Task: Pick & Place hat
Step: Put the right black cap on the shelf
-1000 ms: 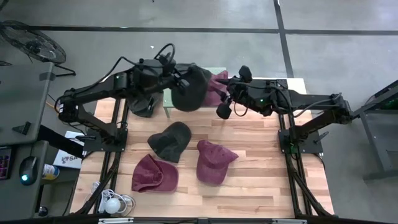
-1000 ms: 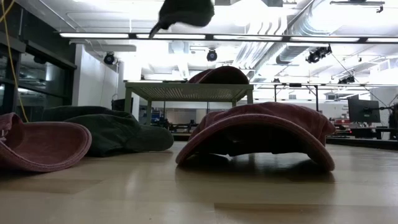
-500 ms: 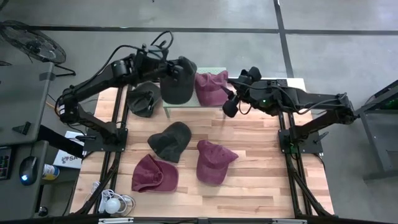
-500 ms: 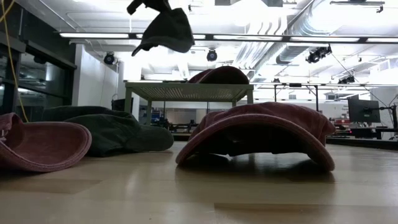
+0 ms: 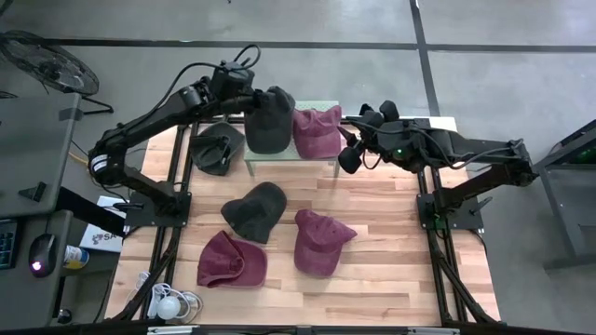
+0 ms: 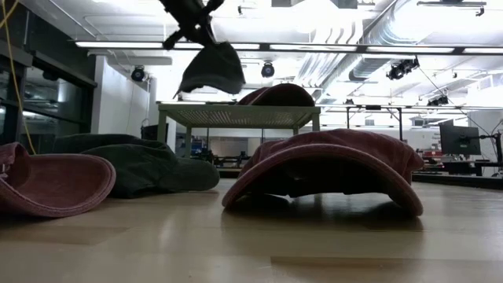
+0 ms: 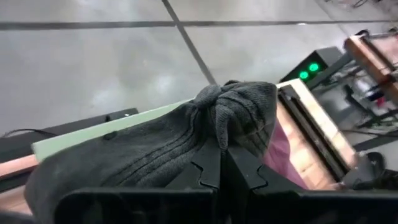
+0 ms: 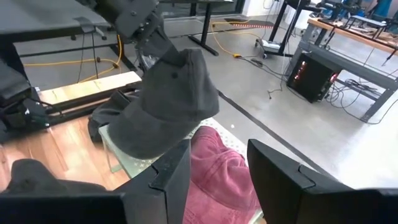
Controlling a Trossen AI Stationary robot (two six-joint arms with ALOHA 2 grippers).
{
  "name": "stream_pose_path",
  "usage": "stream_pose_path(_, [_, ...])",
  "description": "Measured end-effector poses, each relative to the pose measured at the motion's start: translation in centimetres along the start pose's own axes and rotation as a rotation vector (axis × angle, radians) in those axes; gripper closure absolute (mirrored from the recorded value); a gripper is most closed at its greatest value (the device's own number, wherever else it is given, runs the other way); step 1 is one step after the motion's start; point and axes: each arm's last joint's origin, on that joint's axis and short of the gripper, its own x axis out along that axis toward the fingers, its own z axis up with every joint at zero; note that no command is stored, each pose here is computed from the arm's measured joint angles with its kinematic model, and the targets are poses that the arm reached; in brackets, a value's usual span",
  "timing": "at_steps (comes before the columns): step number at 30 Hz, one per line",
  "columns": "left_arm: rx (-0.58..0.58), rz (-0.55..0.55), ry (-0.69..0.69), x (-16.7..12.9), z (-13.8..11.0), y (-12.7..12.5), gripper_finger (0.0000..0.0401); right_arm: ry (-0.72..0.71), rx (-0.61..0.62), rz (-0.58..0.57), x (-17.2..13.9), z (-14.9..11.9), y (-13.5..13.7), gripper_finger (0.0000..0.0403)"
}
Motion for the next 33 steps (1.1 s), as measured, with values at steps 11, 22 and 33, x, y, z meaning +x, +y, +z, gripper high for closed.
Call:
stream_pose_path(11, [-0.051, 0.004, 0.054, 1.6, -1.5, 1.2, 0.0401, 0.012, 0.002, -0.002, 0.0, -0.1, 0.0, 0.0251])
stream_pose_path(22, [-0.071, -0.022, 0.032, 1.8, -1.4, 1.1, 0.0401, 0.012, 0.002, -0.002, 0.0, -0.1, 0.0, 0.0251])
stream_pose_path(33, [-0.075, -0.013, 0.079, 4.3, -2.2, 1.1, 0.0401, 0.016, 0.020, -0.003, 0.0, -0.2, 0.0, 0.0251])
